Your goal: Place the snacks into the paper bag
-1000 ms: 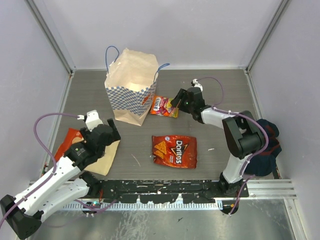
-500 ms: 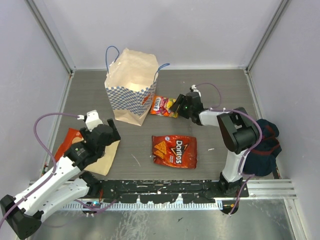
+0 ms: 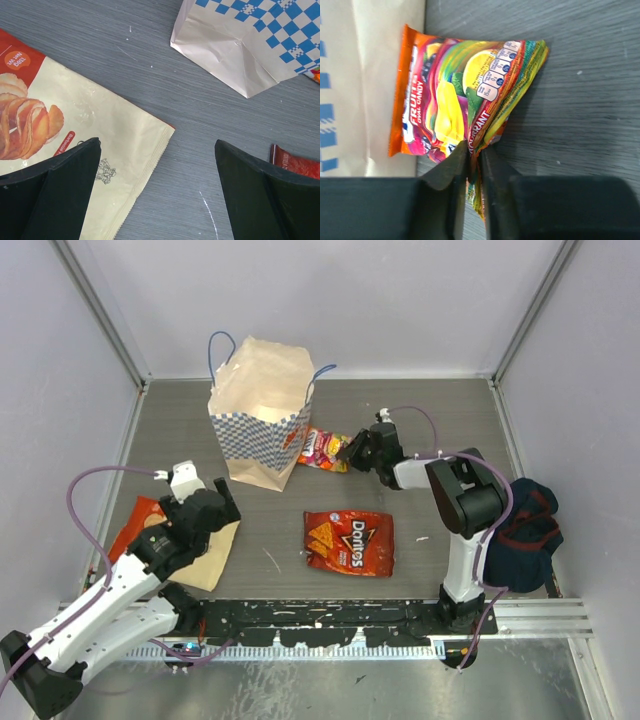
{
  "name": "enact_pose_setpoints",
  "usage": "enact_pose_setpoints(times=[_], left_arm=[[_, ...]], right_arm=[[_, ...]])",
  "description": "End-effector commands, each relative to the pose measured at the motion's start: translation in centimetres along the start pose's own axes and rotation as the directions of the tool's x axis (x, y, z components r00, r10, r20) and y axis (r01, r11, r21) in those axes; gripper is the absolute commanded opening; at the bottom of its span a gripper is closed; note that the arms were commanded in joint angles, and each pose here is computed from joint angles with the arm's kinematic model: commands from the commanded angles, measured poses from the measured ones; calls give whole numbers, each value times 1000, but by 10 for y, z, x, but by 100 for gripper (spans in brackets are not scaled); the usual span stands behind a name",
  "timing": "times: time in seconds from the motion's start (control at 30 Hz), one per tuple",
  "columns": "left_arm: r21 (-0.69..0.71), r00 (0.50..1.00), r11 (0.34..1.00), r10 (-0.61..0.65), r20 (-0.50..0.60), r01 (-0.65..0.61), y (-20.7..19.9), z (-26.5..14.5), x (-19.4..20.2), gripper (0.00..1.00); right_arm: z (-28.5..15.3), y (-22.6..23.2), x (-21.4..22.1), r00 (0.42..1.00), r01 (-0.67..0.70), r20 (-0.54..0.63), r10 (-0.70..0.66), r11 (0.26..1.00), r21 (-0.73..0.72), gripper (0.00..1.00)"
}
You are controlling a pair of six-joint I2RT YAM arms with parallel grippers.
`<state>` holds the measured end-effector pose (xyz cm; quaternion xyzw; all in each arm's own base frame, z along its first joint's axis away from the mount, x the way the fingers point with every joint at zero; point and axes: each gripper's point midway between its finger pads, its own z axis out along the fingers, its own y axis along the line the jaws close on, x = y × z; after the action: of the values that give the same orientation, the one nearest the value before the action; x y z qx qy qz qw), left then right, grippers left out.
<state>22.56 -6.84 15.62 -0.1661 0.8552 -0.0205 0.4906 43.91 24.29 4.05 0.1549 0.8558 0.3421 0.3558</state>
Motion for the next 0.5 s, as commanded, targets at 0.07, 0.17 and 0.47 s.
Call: enact_pose_setpoints(times=[0.07, 0.17, 0.47], left_arm=[[13, 997, 999, -50, 54, 50, -2, -10, -21, 98], [15, 997, 998, -54, 56, 54, -1, -10, -20, 98], [21, 997, 998, -62, 51, 61, -2, -8, -16, 98]], right_arm=[[-5, 36, -24, 998, 2, 68, 5, 994, -112, 1], [-21, 44, -34, 994, 30, 109, -18, 993, -111, 1], [-125, 92, -85, 944, 156, 308, -122, 984, -90, 1]])
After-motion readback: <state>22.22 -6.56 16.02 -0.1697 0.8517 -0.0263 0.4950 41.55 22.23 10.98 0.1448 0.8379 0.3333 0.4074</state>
